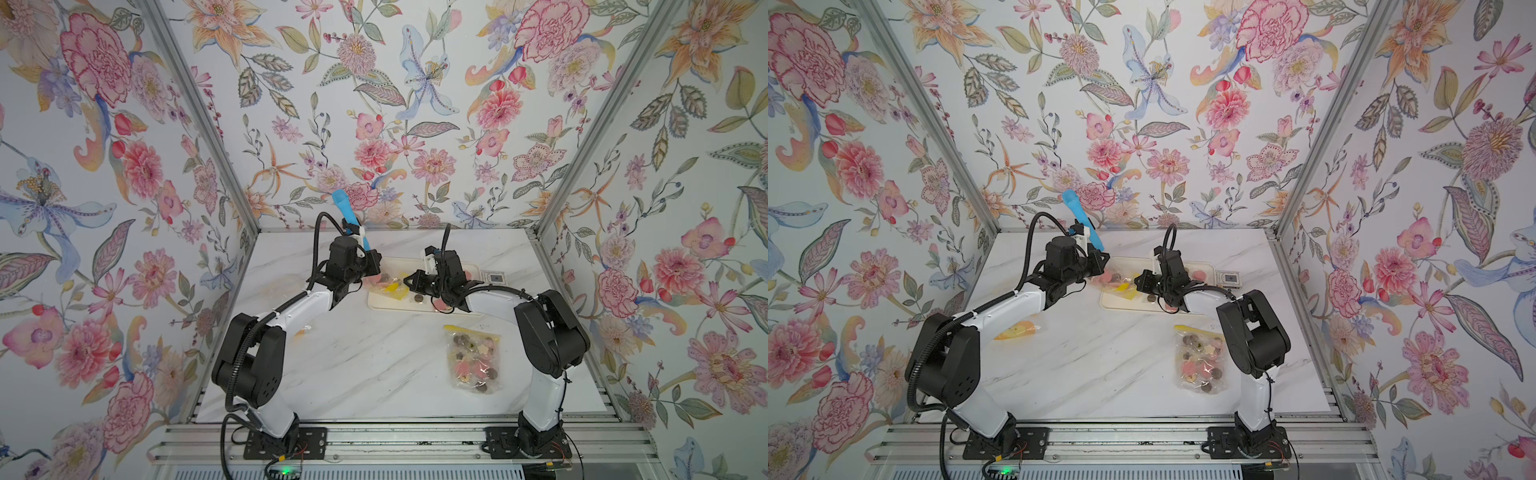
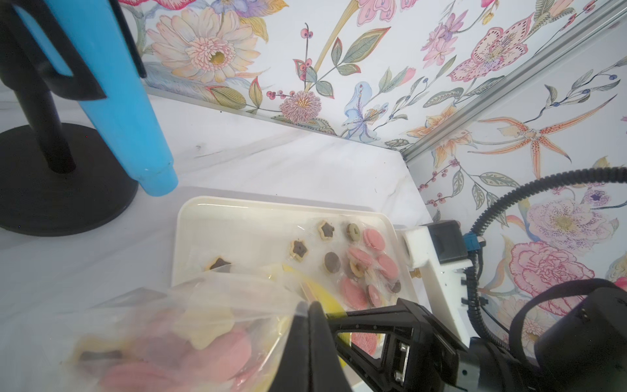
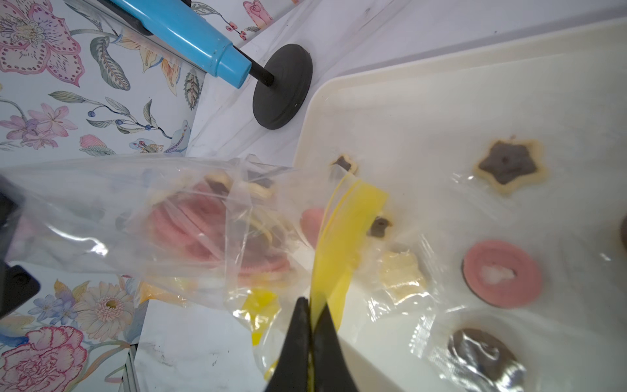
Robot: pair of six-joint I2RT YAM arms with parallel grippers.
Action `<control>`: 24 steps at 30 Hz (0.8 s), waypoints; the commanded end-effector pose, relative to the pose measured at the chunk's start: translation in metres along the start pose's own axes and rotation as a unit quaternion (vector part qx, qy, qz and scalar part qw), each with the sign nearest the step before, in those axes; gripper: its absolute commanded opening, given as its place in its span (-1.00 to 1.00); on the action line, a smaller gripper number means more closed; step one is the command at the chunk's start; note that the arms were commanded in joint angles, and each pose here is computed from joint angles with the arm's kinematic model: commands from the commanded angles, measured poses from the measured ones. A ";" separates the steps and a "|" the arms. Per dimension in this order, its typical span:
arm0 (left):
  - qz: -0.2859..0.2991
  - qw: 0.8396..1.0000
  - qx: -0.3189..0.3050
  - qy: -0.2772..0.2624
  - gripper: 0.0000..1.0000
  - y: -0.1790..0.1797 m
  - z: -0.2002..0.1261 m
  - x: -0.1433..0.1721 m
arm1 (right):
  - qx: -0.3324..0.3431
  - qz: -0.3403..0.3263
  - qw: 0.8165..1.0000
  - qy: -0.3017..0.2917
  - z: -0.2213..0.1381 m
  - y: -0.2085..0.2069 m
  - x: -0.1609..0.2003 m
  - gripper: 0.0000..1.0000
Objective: Pour cookies out of the ziploc bag
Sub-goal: 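Pour the cookies out of the ziploc bag onto the tray.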
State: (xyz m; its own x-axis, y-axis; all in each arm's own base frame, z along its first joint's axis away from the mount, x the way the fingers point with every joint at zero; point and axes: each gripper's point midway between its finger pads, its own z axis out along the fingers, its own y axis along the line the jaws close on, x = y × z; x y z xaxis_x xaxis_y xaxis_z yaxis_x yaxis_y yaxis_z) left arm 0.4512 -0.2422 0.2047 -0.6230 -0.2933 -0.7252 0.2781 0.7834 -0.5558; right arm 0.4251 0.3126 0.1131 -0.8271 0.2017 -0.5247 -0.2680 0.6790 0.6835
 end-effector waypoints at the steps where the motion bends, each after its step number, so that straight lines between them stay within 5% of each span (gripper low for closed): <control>1: 0.005 1.000 0.004 0.004 -1.00 -0.003 0.009 0.005 | -0.005 0.003 1.000 -0.001 -0.004 -0.001 -0.002 -1.00; 24: 0.002 0.998 0.051 0.021 -1.00 -0.063 0.057 0.027 | 0.046 0.028 0.998 -0.032 -0.057 -0.067 -0.025 -1.00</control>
State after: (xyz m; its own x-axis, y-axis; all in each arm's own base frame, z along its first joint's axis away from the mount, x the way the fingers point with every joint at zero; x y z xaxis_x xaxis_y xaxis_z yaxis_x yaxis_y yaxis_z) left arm 0.4507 -0.3169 0.1803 -0.6785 -0.2407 -0.6941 0.3300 0.7442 -0.5807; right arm 0.4379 0.2296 0.1004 -0.8157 0.2908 -0.5001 -0.1535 0.7247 0.6717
